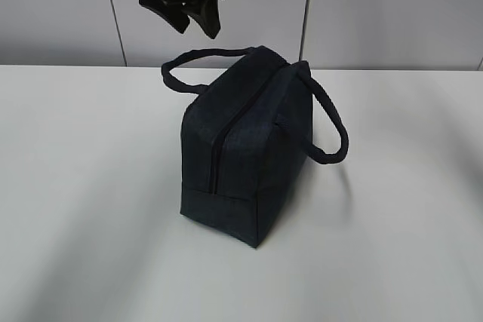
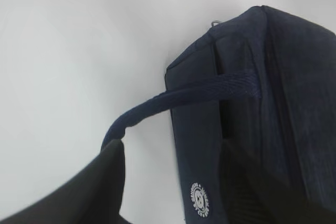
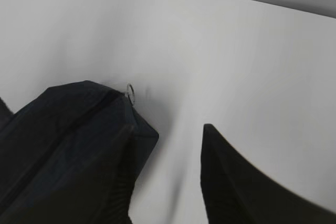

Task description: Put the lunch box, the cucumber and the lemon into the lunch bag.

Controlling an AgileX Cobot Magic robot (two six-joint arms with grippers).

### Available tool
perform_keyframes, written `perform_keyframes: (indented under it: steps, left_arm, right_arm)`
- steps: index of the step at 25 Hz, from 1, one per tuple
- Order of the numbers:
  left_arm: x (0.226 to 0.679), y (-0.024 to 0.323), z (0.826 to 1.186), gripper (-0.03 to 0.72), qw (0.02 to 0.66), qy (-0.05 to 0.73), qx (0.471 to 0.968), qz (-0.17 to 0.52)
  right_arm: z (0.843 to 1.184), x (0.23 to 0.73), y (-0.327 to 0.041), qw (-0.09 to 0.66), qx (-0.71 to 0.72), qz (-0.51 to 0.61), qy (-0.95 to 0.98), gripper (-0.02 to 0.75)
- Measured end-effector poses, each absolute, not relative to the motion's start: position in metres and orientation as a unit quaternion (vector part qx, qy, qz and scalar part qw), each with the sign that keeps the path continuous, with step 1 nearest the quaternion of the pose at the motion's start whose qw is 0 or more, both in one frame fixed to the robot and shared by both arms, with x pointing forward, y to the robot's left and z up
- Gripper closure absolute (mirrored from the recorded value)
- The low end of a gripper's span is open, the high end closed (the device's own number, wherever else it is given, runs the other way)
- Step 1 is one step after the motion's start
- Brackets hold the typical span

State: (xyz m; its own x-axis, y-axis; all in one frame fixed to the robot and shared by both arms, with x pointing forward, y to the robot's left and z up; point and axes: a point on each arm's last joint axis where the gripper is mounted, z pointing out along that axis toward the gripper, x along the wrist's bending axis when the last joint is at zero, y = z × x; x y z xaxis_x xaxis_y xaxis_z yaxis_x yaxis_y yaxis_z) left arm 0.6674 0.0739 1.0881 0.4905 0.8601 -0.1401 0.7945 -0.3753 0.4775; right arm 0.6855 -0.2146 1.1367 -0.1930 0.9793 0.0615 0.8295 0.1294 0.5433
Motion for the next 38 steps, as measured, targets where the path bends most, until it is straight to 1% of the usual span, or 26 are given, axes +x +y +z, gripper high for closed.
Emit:
perform_keyframes:
  steps: [4, 10, 12, 19, 23, 30, 34, 37, 38]
  left_arm:
    - [0.655, 0.082, 1.103, 0.292, 0.243, 0.499, 0.828, 0.082]
    - [0.633, 0.094, 1.114, 0.292, 0.227, 0.503, 0.83, 0.08]
    - [0.624, 0.096, 1.121, 0.292, 0.23, 0.5, 0.831, 0.081]
    - [0.591, 0.112, 1.152, 0.293, 0.246, 0.497, 0.827, 0.091]
    - [0.569, 0.123, 1.162, 0.3, 0.247, 0.497, 0.827, 0.092]
    - [0.523, 0.147, 1.182, 0.343, 0.26, 0.496, 0.823, 0.097]
    - [0.499, 0.157, 1.184, 0.347, 0.264, 0.499, 0.821, 0.088]
    - [0.481, 0.165, 1.184, 0.352, 0.266, 0.499, 0.821, 0.082]
    - [0.476, 0.167, 1.182, 0.362, 0.265, 0.499, 0.821, 0.08]
  right_arm:
    - [1.154, 0.663, -0.217, 0.154, 0.615, 0.245, 0.734, 0.423]
    - [1.182, 0.623, -0.225, 0.165, 0.612, 0.253, 0.731, 0.421]
    - [1.193, 0.607, -0.228, 0.17, 0.61, 0.26, 0.729, 0.421]
    - [1.214, 0.554, -0.236, 0.177, 0.608, 0.273, 0.724, 0.421]
    - [1.216, 0.529, -0.237, 0.159, 0.612, 0.285, 0.721, 0.421]
    - [1.22, 0.476, -0.237, 0.119, 0.606, 0.326, 0.716, 0.421]
    - [1.219, 0.439, -0.243, 0.126, 0.598, 0.334, 0.718, 0.421]
    - [1.22, 0.412, -0.25, 0.151, 0.587, 0.336, 0.721, 0.421]
    - [1.22, 0.412, -0.25, 0.151, 0.587, 0.336, 0.721, 0.421]
